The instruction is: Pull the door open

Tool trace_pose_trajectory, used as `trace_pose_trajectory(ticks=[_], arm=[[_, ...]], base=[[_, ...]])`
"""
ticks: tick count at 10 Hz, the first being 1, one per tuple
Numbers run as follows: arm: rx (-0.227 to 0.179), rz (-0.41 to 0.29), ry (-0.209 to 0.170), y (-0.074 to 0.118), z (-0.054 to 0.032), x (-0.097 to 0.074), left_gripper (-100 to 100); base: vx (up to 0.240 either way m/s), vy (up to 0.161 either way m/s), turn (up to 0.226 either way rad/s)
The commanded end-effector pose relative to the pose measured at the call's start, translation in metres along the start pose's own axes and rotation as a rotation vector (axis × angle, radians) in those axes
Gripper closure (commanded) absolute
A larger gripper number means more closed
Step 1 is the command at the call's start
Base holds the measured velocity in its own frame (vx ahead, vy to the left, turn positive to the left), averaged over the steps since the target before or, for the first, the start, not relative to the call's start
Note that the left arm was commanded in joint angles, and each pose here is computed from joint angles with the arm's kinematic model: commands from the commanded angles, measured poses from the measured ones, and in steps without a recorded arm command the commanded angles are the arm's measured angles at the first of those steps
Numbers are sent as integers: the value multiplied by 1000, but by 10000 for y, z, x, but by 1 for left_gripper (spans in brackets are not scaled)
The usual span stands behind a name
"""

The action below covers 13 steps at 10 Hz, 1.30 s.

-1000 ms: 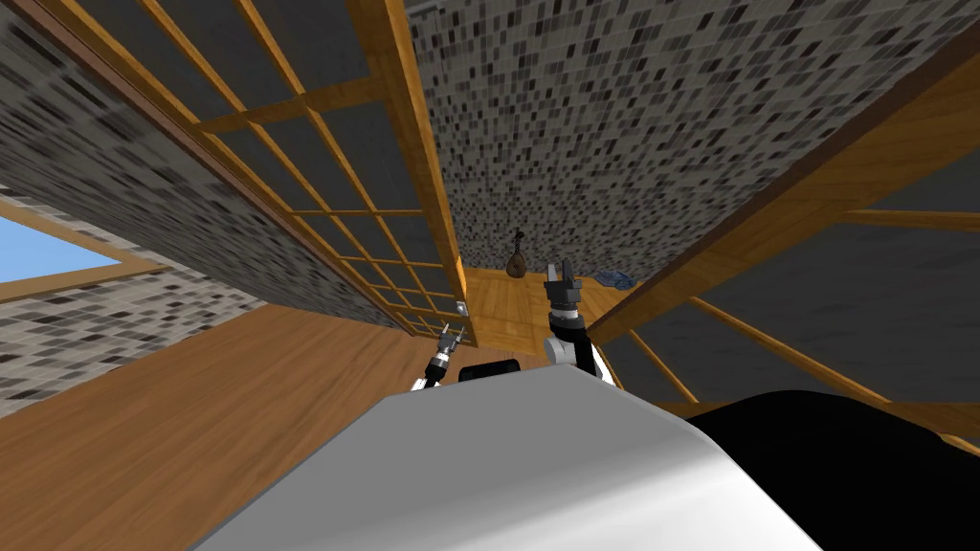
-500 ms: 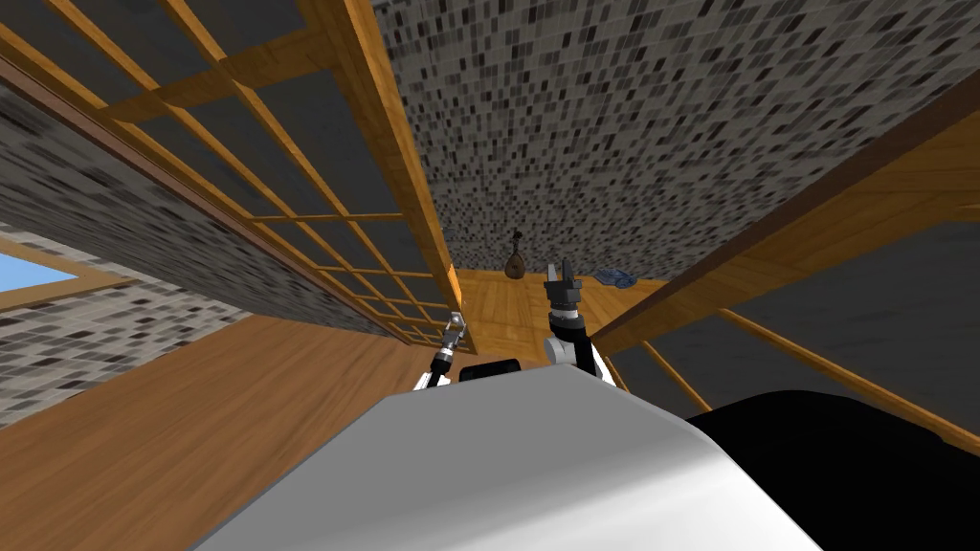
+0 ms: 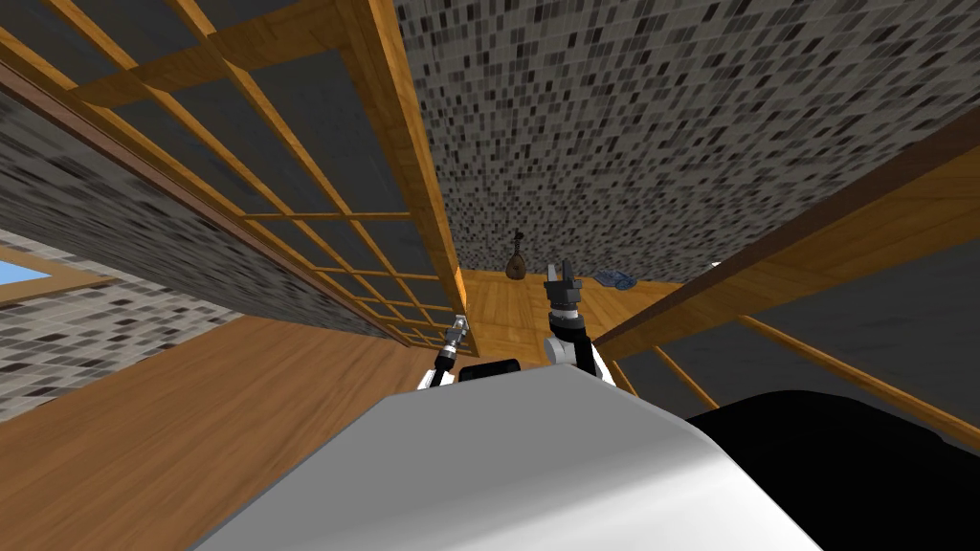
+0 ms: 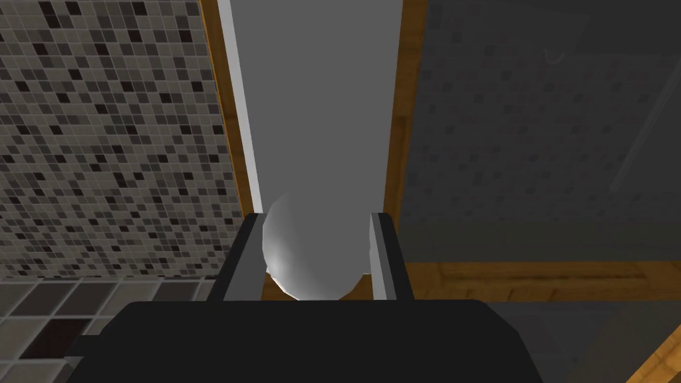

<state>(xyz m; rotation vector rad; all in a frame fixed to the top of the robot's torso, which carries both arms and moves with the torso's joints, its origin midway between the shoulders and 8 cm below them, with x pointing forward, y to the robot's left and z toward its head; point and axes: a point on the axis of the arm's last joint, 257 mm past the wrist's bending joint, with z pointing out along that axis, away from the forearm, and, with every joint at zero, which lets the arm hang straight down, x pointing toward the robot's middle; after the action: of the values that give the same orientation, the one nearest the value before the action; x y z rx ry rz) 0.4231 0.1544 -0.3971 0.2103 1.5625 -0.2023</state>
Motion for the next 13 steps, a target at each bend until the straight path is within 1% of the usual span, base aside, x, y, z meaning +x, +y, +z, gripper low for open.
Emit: trace_pose_trajectory(ticks=[1, 4, 5, 6, 7, 11, 13], arm=[[2, -2, 0, -14, -1, 2, 100], [2, -2, 0, -14, -1, 2, 100], [-11, -38, 0, 61, -20, 3, 100], [-14, -50, -1, 76, -25, 3, 100], [-22, -89, -2, 122, -42, 3, 100], [-45, -190, -9, 238, -86, 3, 100], [-61, -257, -15, 316, -116, 1, 100]], base=[[-7, -10, 3], [0, 0, 0], [-18, 0, -95], [-26, 3, -69], [-31, -5, -85], [-35, -2, -79], [-40, 2, -126]])
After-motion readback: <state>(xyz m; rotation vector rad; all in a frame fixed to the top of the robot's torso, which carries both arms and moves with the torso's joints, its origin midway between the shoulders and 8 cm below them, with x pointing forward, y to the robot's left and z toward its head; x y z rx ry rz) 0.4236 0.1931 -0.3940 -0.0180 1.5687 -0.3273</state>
